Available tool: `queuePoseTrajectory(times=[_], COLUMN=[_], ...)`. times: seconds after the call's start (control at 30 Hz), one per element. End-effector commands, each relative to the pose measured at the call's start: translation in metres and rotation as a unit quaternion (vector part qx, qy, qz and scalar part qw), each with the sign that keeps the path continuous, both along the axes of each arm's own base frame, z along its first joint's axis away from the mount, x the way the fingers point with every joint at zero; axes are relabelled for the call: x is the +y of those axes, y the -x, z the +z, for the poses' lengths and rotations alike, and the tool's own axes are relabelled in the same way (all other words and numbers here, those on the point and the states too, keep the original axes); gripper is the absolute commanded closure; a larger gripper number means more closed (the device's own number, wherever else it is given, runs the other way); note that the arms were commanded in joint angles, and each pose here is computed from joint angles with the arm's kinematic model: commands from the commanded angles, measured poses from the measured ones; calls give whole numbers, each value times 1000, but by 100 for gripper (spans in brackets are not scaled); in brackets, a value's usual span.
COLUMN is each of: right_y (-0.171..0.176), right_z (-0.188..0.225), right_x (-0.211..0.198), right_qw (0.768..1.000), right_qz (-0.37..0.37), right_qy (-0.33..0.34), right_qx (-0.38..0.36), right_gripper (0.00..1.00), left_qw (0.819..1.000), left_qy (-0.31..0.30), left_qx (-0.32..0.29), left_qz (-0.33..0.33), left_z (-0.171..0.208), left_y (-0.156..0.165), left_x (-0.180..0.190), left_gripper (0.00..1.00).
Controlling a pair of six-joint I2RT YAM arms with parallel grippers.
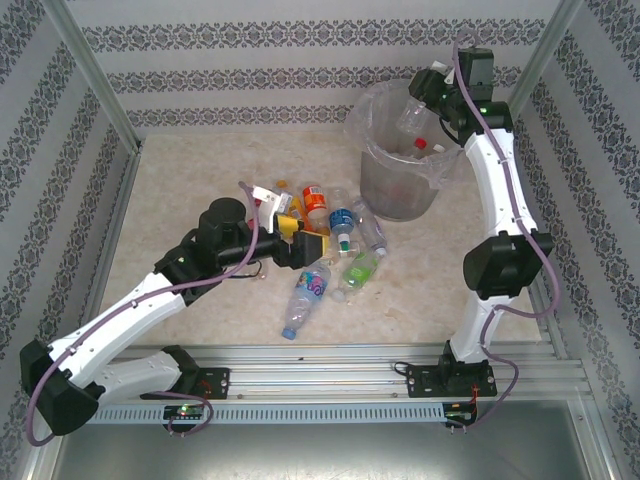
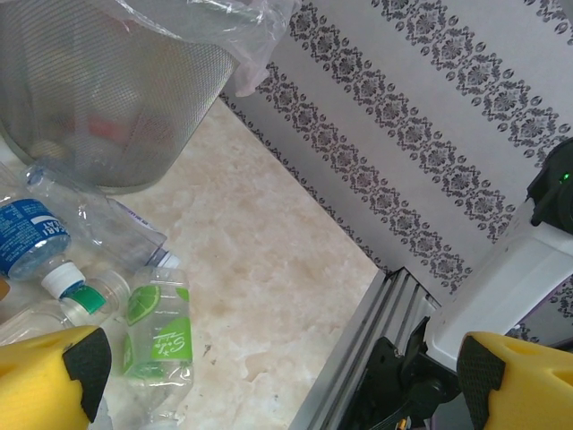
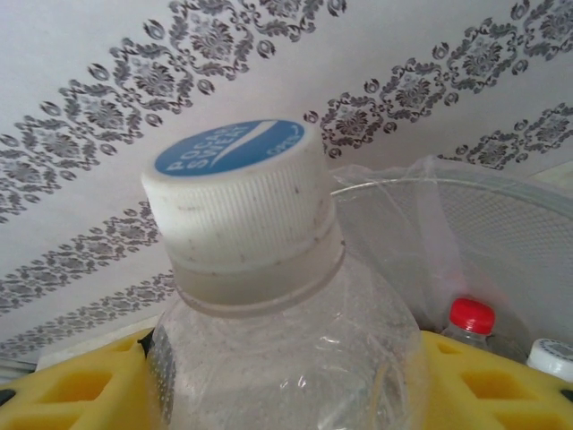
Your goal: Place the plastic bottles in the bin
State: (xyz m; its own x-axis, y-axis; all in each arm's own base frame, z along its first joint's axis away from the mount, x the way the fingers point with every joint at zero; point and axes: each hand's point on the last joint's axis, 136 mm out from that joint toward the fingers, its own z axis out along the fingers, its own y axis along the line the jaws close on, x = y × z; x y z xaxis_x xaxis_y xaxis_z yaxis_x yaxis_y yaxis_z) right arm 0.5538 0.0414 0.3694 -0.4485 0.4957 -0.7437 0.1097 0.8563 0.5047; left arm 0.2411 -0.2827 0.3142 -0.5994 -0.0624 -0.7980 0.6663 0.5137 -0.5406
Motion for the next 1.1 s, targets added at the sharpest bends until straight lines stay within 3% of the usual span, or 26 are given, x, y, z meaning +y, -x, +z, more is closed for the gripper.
queuePoseTrajectory(times=[0.0,0.17,0.53,0.8,1.07], right_y=[-9,-24,-40,-17,29], right_z=[6,-2,-31,-3,18], right_x=[-13,-11,6,5,24], right_qw=[999,999,998,998,996], right_qz=[-23,-29,-16,4,73], right_qy=[25,45,51,58,45], right_qx=[-10,1,29,14,-2], right_gripper=[40,38,19,15,14], left_qw=[1000,1000,1000,1000,999], left_qy=[2,13,-1,-14,-42], left_qx=[-19,-11,4,13,18], left_qz=[-10,-10,12,16,22], left_z=[12,13,4,-5,-19], left_y=[1,2,8,7,6], left_x=[-5,-6,8,10,13], left_gripper=[0,0,0,0,0])
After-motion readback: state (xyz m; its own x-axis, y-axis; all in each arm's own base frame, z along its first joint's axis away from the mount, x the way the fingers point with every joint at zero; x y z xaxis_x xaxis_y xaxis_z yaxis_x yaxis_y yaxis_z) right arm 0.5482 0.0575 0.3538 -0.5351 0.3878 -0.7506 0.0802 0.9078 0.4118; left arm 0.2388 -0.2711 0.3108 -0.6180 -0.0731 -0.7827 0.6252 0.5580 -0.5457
